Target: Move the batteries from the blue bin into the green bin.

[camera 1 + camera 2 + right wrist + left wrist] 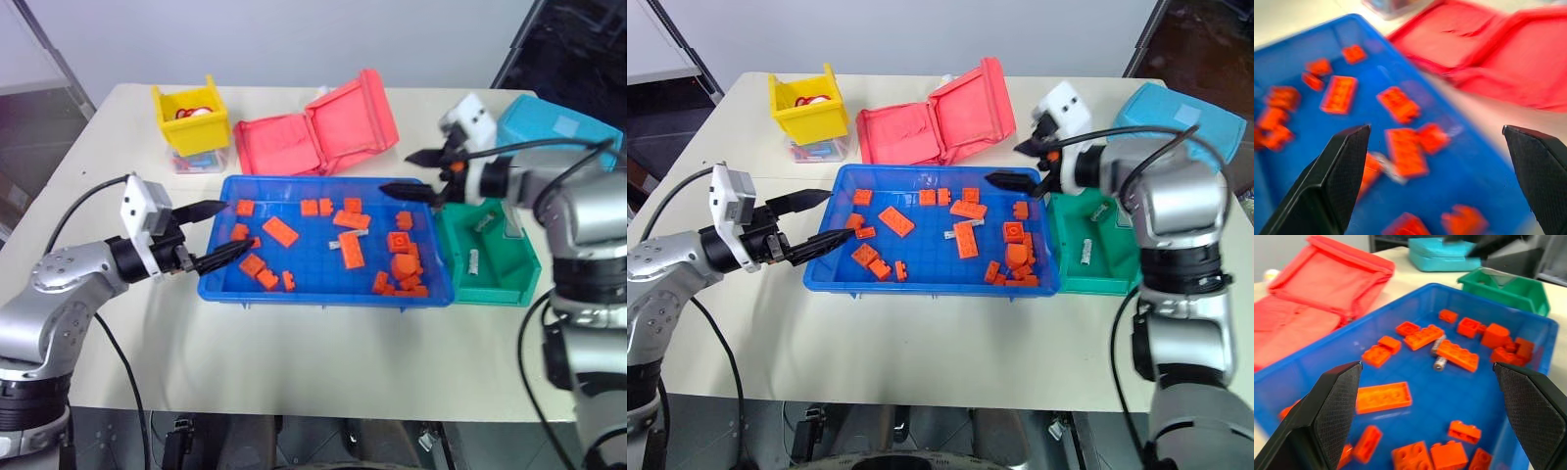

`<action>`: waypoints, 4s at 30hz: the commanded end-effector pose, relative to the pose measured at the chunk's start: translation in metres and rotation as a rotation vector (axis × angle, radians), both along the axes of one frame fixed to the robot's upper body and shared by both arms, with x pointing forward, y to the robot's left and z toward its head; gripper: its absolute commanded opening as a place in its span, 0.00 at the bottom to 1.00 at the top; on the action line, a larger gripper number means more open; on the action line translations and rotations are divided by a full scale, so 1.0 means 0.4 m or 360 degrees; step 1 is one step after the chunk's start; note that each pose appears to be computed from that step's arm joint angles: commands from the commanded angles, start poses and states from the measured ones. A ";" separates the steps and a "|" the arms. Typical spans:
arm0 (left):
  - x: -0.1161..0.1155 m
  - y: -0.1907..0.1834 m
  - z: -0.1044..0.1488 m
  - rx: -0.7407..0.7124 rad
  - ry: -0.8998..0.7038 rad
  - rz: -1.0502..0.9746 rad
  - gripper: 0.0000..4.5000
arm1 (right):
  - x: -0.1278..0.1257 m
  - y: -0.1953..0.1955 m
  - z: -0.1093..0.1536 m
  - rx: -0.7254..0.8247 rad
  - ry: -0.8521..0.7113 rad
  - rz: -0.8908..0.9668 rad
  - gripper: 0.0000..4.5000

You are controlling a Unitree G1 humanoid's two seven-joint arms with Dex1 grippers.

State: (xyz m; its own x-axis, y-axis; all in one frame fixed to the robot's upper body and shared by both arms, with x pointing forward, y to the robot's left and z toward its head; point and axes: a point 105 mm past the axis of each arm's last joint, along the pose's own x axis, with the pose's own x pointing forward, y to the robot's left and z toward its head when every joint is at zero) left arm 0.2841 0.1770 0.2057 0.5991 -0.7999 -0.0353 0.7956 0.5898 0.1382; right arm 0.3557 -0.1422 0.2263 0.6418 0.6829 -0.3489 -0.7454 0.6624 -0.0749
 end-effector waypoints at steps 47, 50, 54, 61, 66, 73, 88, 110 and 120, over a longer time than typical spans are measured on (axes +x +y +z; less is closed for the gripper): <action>-0.023 -0.012 0.014 0.0015 -0.0084 0.0007 1.00 | -0.055 0.136 -0.273 0.0011 0.0403 -0.0313 0.58; -0.023 -0.011 0.015 0.0015 -0.0087 0.0011 1.00 | -0.056 0.134 -0.272 -0.0003 0.0392 -0.0312 0.25; -0.022 -0.011 0.016 0.0016 -0.0089 0.0013 1.00 | -0.053 0.127 -0.265 -0.0017 0.0366 -0.0316 0.21; -0.021 -0.008 0.015 0.0014 -0.0085 0.0012 1.00 | -0.035 0.131 -0.174 -0.0039 0.0181 -0.0257 0.21; -0.018 -0.006 0.015 0.0017 -0.0085 0.0014 1.00 | -0.004 0.160 -0.080 -0.0018 -0.0011 -0.0189 0.21; -0.019 -0.015 0.014 0.0007 -0.0087 0.0008 1.00 | 0.071 0.166 -0.113 -0.0151 -0.0194 -0.0196 0.21; -0.033 -0.020 0.017 -0.0012 -0.0084 0.0041 1.00 | 0.123 0.226 -0.109 -0.0225 -0.0546 -0.0042 1.00; -0.027 -0.019 0.039 0.0017 -0.0088 -0.0032 1.00 | -0.054 0.163 -0.131 -0.0180 -0.0149 0.0691 1.00; -0.075 -0.018 0.018 0.0064 0.0050 -0.0108 1.00 | -0.010 0.167 -0.211 -0.0289 -0.0077 0.0674 1.00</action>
